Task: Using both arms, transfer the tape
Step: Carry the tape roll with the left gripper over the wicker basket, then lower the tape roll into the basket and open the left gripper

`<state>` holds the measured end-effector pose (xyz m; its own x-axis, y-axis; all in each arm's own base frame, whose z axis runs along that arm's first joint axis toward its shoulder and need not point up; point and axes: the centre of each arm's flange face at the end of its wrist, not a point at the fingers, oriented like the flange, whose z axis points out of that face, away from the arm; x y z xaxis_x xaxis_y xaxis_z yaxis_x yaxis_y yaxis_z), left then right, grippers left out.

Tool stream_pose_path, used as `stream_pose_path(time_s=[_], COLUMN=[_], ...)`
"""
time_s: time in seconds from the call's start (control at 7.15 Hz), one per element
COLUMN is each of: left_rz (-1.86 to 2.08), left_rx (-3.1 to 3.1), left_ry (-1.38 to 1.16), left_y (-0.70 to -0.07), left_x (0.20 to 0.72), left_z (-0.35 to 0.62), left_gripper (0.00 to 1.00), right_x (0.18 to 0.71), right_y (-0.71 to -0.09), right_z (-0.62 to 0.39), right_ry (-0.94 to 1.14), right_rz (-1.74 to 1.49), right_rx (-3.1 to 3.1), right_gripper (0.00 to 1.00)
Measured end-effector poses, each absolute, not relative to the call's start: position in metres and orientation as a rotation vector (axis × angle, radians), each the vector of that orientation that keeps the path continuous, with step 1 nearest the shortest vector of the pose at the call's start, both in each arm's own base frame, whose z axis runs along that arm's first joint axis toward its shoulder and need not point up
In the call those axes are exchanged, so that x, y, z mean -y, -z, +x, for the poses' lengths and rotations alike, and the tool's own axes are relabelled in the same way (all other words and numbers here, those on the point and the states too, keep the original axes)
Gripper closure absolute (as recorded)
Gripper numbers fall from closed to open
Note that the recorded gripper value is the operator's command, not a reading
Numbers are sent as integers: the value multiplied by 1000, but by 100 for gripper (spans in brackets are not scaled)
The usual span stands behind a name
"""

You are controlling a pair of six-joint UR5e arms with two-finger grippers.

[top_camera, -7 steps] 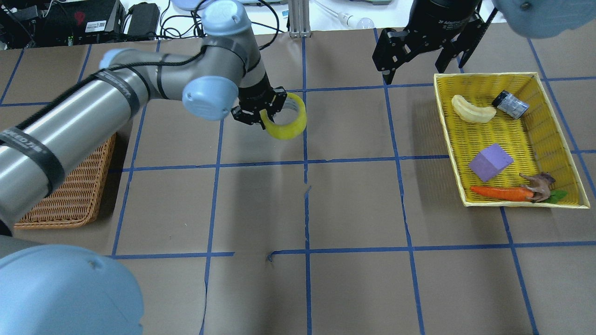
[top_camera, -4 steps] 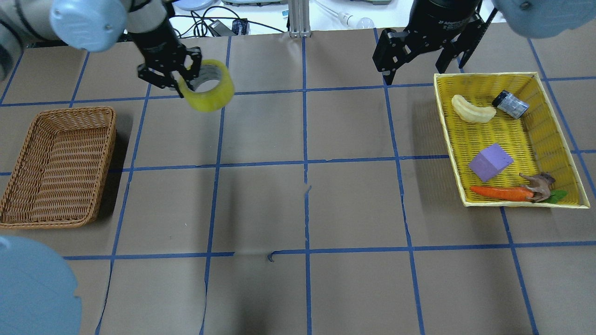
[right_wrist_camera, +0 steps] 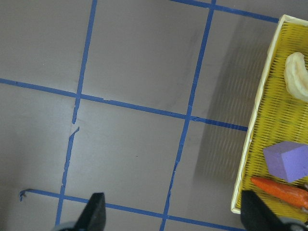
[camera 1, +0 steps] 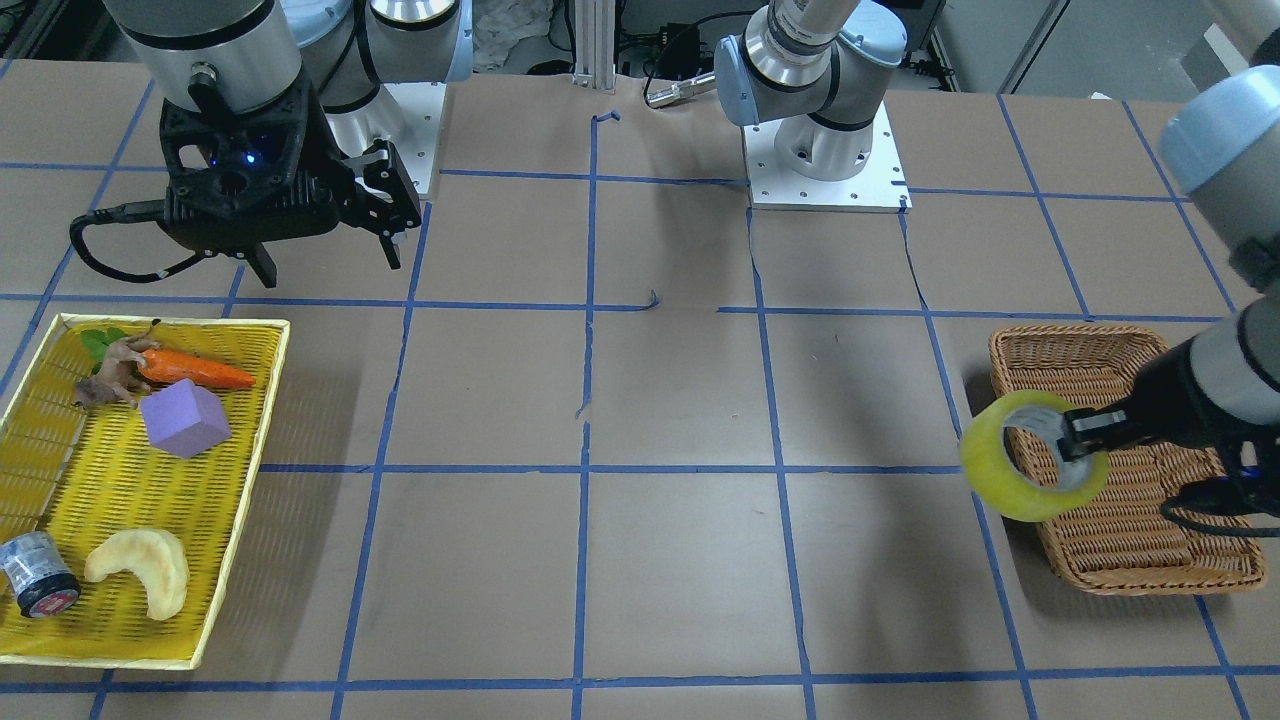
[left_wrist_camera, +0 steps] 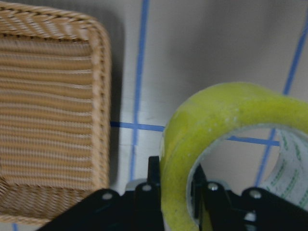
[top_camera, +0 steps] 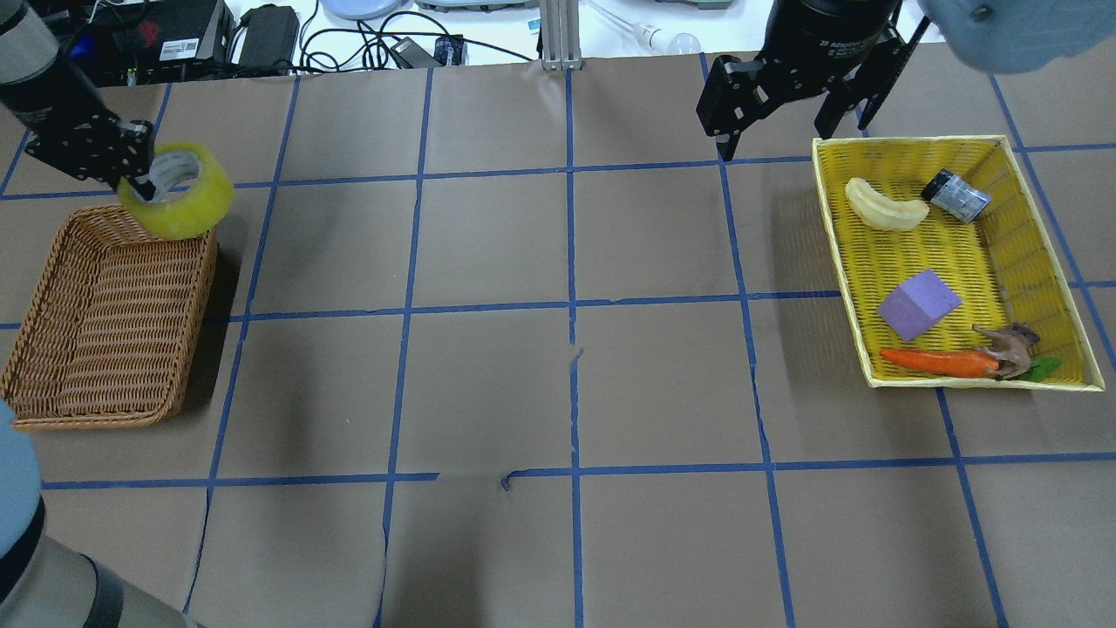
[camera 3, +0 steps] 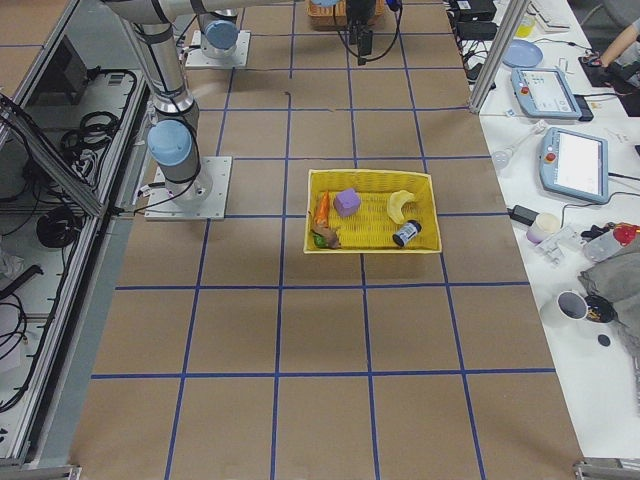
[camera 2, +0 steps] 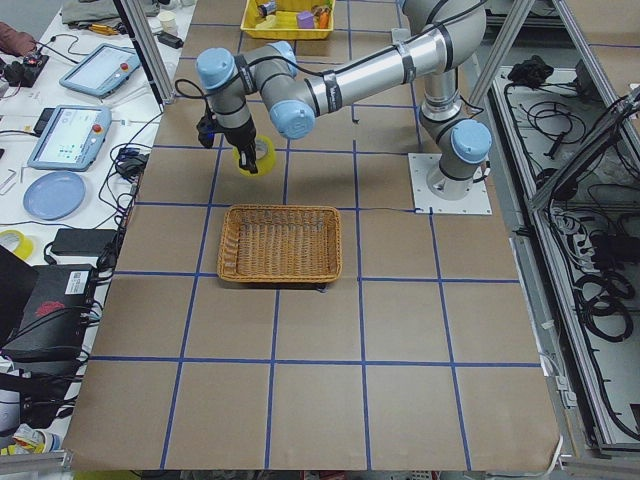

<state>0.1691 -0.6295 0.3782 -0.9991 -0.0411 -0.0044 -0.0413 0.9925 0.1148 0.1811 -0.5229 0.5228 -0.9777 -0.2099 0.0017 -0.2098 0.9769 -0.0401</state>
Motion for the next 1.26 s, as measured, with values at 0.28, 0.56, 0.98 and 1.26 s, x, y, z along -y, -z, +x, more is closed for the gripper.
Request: stream_pose_path(time_s=[0.28,0.56,0.98,1.26], left_rz=[49,64,77,74], left_rx=[-3144,-3146,-3163,-3130], left_ry=[-158,-142,-149,-93], left_y=[-318,-266,-249,-279], left_x=[600,567,556,560], left_z=[259,308,317,312], left_gripper=[100,100,0,0], right_x=[523,523,523,523], right_y=[-523,-522,-522,-522], right_z=[181,182,182,182], right_ry=[63,62,63,63], right_rz=[-332,-333,-334,-334], right_rx=[-3121,-3120,-3119,-3119], right_gripper=[0,0,0,0])
